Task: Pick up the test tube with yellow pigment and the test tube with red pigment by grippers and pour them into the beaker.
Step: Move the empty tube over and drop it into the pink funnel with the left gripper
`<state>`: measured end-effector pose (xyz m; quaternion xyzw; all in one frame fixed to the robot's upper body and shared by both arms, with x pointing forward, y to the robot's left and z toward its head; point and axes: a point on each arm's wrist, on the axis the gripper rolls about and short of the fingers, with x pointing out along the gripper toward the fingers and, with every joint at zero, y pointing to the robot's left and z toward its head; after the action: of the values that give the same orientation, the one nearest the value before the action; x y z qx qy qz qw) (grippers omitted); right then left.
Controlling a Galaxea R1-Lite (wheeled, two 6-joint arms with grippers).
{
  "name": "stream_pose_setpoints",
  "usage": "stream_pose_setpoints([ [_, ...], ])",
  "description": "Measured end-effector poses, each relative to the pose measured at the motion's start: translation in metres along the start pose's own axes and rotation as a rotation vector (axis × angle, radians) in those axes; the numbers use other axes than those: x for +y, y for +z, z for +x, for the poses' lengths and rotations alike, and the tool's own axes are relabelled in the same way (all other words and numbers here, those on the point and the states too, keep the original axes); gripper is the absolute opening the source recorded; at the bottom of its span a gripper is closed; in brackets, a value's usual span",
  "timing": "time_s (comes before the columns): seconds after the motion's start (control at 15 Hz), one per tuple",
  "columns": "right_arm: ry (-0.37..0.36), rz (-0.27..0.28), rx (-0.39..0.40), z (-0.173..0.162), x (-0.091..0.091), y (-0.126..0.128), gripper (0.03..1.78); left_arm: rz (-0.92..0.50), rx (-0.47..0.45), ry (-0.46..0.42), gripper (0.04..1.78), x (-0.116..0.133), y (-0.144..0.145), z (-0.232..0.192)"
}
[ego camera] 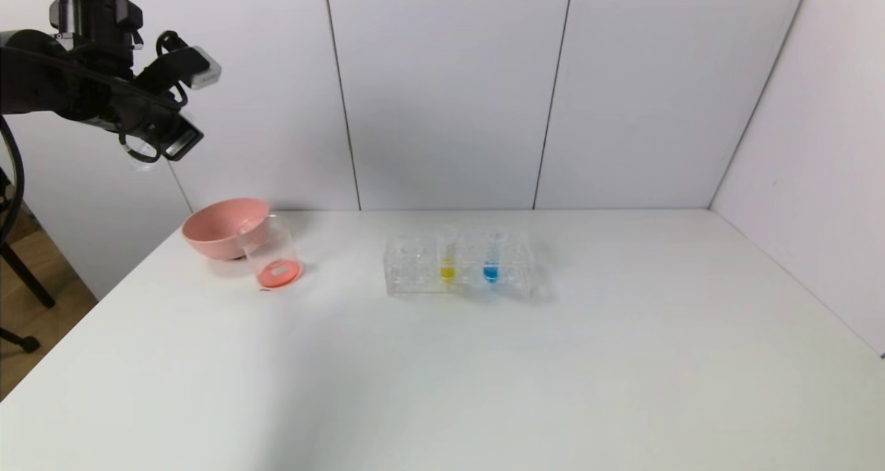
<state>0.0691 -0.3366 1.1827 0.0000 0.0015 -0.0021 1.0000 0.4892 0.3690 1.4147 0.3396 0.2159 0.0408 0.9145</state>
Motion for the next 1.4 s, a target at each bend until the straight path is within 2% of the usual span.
stream_pose_setpoints([
  [0.33,0.0,0.0,0.0,0.0,0.0,0.0,0.11,-0.454,-0.054,0.061,0.49,0.015,-0.001,-0.001],
  [0.47,0.0,0.0,0.0,0.0,0.0,0.0,0.11,-0.562,-0.106,0.089,0.49,0.02,0.0,0.001],
  [0.73,0.0,0.0,0.0,0.0,0.0,0.0,0.11,-0.618,-0.205,0.131,0.49,0.023,0.003,0.012],
  [1.07,0.0,0.0,0.0,0.0,0.0,0.0,0.11,-0.671,-0.15,0.109,0.49,0.01,-0.014,0.034],
  [1.4,0.0,0.0,0.0,0.0,0.0,0.0,0.11,-0.705,-0.182,0.121,0.49,-0.01,-0.035,0.072],
])
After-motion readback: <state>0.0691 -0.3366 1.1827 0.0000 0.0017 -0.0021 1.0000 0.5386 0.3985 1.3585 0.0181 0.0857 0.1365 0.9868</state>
